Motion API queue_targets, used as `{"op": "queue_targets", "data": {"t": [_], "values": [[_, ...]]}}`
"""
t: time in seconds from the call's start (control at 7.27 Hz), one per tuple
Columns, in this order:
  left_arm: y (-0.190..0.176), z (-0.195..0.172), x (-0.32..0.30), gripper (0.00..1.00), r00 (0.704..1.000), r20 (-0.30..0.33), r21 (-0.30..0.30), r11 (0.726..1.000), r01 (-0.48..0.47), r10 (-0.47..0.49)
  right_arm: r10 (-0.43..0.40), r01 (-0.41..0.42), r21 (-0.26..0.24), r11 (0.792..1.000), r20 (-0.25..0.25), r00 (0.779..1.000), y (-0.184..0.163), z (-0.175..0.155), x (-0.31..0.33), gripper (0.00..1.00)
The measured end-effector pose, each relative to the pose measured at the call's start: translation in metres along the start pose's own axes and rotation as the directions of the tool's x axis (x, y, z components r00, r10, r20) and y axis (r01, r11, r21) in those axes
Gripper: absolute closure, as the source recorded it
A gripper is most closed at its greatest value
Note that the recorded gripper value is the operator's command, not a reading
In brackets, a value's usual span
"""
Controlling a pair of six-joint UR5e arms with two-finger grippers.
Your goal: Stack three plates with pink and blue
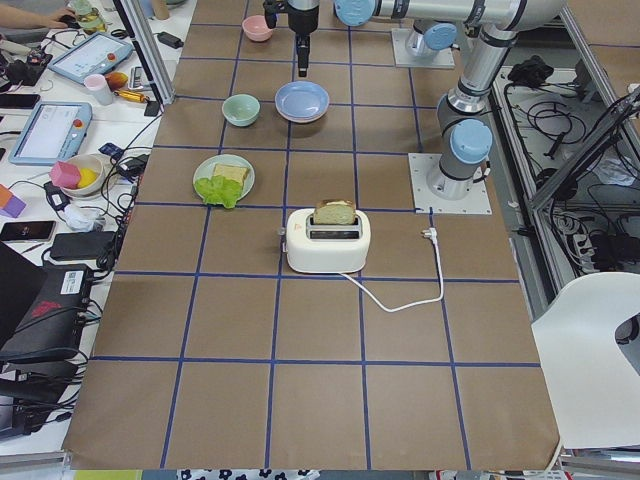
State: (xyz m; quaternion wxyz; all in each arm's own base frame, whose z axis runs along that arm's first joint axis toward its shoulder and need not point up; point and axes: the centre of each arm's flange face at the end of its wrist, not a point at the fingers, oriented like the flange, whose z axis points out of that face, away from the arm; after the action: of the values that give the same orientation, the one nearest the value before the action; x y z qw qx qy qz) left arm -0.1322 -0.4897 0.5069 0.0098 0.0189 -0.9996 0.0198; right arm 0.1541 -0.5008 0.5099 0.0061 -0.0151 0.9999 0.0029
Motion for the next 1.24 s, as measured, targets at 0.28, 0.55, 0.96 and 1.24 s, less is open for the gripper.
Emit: {"op": "queue_targets", "data": {"t": [0.28,0.55,0.96,1.24], "values": [[-0.0008,-0.0011,-0.0010,0.00,1.000,0.000,0.003,1.000,0.000,0.000,0.000,0.000,0.003,1.000,-0.001,1.000,0.0017,-0.0023,0.0001,0.00],[-0.0010,-0.0013,-0.0013,0.00,1.000,-0.001,0.004,1.000,0.001,-0.001,-0.001,0.001,0.003,1.000,-0.016,1.000,0.0030,-0.0026,0.0016,0.00],[-0.0024,-0.0032,-0.0045,0.00,1.000,-0.003,0.007,1.000,0.007,-0.007,-0.002,0.002,-0.021,1.000,-0.024,1.000,0.0065,-0.0004,0.0025,0.00],[-0.0029,-0.0036,-0.0059,0.00,1.000,-0.004,0.008,1.000,0.010,-0.010,-0.003,0.003,-0.023,1.000,-0.024,1.000,0.0069,-0.0005,0.0025,0.00]]}}
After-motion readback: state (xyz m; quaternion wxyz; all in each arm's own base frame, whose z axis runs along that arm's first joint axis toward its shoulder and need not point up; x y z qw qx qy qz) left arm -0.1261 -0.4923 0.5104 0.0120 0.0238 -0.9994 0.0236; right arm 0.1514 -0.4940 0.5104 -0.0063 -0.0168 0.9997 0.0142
